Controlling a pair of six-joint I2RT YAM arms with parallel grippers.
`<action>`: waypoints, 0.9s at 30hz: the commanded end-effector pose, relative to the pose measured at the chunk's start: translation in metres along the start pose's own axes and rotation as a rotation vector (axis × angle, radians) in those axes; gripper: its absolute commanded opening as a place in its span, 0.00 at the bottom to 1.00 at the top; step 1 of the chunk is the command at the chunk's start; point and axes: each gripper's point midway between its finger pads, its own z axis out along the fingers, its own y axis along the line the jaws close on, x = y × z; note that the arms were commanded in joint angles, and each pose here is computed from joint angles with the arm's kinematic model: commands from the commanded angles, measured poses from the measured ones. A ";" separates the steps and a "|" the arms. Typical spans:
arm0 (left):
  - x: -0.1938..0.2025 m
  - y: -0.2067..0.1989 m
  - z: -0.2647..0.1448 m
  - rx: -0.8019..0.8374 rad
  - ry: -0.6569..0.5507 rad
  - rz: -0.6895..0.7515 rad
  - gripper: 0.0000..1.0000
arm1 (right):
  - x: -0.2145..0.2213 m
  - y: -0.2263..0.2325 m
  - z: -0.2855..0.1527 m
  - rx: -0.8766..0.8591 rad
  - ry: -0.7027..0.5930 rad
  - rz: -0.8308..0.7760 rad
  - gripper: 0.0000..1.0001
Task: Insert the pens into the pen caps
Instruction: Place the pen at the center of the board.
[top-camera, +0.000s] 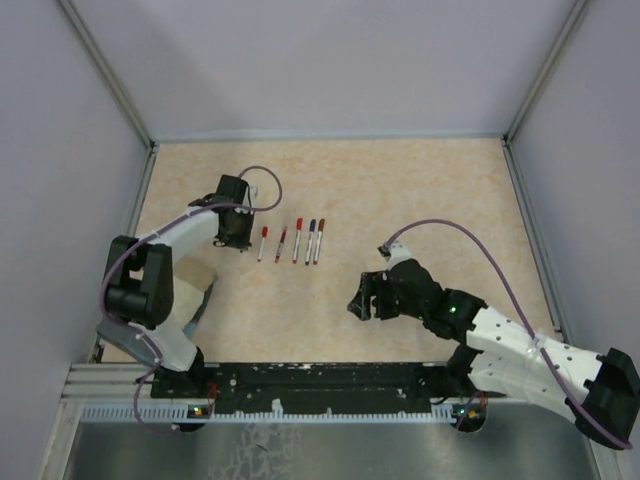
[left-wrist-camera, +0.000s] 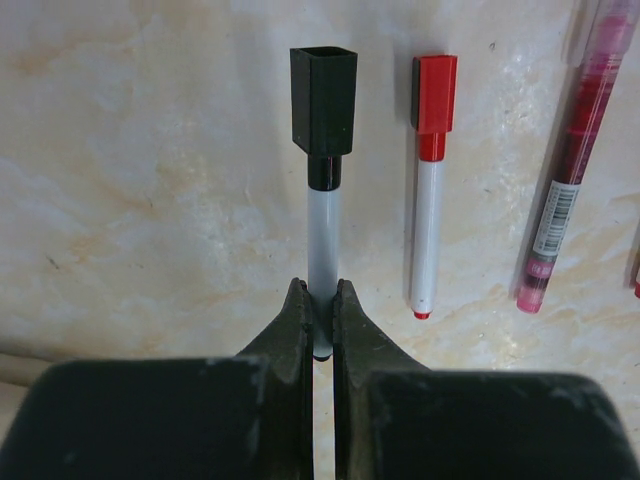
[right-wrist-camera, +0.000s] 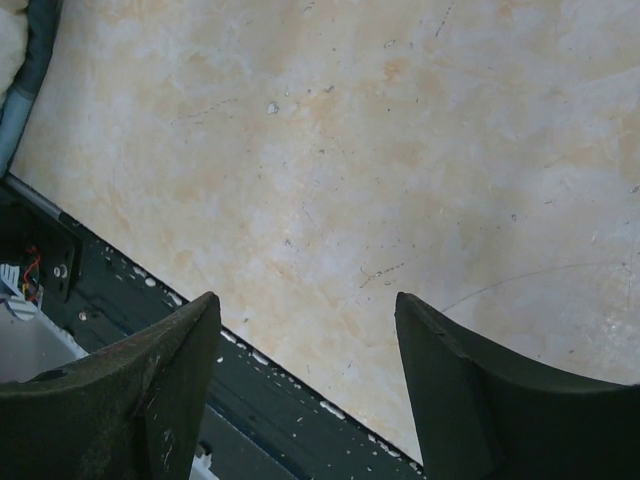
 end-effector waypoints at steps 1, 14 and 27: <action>-0.004 -0.005 0.009 0.021 0.033 -0.019 0.00 | -0.002 0.004 -0.002 -0.026 -0.017 0.006 0.70; 0.011 0.002 0.023 -0.011 0.104 -0.056 0.09 | 0.000 0.005 -0.005 -0.027 -0.004 0.025 0.70; 0.015 0.005 0.028 0.001 0.134 -0.083 0.22 | 0.000 0.005 -0.012 -0.016 0.011 0.033 0.70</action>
